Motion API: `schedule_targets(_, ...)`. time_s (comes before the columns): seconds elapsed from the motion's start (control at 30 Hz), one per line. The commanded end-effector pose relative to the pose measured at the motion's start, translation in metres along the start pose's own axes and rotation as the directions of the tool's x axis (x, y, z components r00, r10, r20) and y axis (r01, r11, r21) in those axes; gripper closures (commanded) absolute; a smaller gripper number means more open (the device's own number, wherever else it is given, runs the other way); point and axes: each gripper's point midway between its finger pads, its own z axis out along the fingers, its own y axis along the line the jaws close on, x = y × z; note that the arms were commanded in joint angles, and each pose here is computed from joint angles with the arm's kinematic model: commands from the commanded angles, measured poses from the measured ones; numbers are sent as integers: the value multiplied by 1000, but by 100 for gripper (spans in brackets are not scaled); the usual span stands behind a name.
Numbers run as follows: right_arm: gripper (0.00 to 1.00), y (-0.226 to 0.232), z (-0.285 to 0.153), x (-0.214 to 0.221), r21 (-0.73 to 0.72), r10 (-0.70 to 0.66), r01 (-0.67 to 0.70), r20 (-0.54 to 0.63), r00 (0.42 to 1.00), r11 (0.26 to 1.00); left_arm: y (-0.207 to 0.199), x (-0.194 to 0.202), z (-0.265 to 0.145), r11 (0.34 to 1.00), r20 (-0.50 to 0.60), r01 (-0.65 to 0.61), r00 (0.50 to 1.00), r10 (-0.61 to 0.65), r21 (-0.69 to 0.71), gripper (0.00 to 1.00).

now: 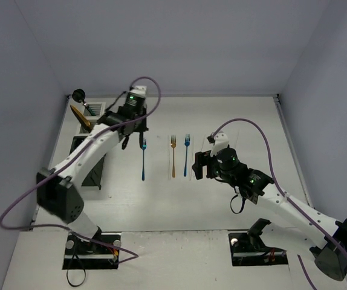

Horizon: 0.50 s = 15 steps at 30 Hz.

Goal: Sort the eating utensils into containers

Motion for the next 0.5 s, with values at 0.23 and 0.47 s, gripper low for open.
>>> schedule_targets(0.23, 22, 4, -1, -15, -25, 6, -5, 51, 999, 1000, 182, -94, -75, 886, 547, 418, 798, -252, -202, 100)
schedule_targets(0.47, 22, 2, -1, -10, -22, -7, 8, 41, 999, 1000, 242, -105, -55, 827, 619, 518, 728, -293, -218, 100)
